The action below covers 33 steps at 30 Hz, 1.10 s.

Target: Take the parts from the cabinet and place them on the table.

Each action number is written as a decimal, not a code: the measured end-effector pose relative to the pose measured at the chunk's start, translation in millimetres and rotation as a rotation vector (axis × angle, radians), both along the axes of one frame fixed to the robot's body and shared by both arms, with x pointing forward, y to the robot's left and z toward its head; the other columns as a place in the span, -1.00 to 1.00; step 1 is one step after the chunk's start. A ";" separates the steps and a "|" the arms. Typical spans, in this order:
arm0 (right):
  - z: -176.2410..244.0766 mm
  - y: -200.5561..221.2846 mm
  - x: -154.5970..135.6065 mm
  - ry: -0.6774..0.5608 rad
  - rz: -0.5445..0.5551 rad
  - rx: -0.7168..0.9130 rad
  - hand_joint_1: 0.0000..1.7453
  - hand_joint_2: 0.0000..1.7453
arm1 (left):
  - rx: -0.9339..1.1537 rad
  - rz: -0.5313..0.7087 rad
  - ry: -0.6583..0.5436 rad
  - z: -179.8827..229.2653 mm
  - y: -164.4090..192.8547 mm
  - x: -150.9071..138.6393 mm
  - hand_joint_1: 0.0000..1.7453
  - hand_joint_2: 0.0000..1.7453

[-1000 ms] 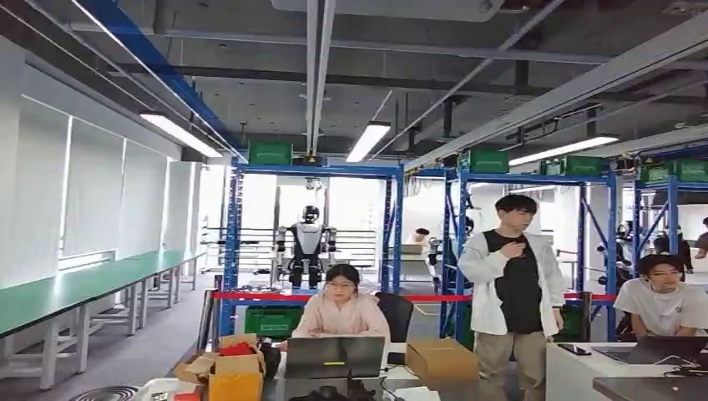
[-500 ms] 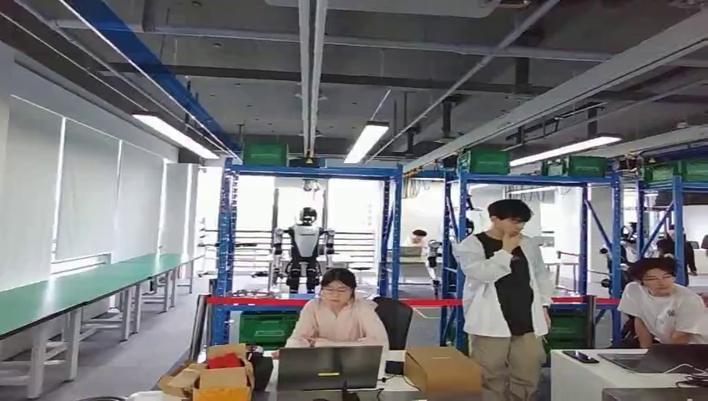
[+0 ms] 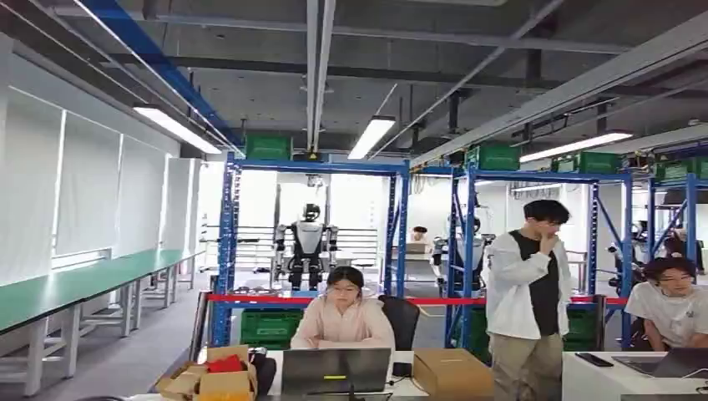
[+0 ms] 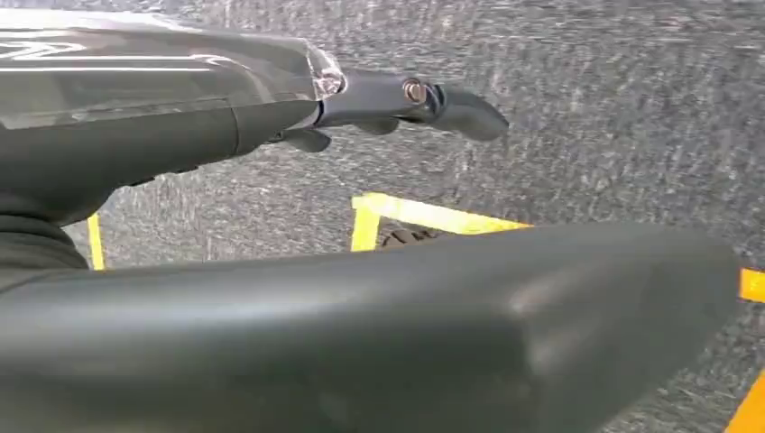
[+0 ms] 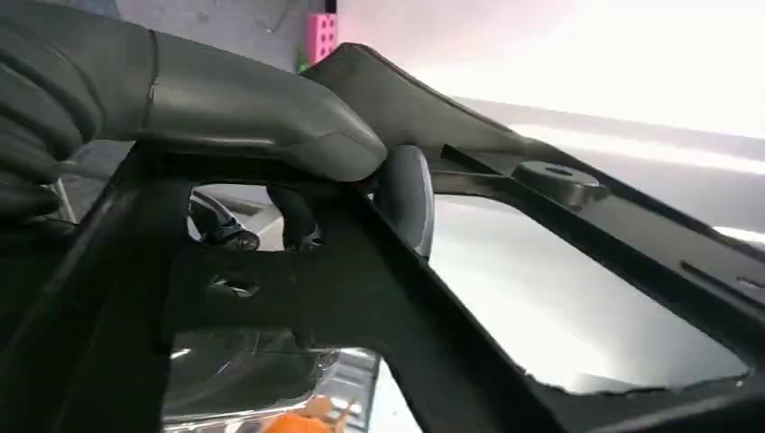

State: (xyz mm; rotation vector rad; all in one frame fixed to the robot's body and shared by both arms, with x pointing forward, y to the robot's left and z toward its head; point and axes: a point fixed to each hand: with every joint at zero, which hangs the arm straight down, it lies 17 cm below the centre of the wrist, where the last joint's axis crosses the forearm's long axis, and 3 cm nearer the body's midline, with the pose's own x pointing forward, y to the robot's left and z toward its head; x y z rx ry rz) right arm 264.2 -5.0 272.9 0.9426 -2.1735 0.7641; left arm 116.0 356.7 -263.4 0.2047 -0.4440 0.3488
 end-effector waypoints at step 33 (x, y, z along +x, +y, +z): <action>1.3 -29.9 2.1 -0.005 -0.079 0.031 1.00 1.00 | 0.000 -0.027 0.079 -6.4 -4.6 -18.4 -1.00 -1.00</action>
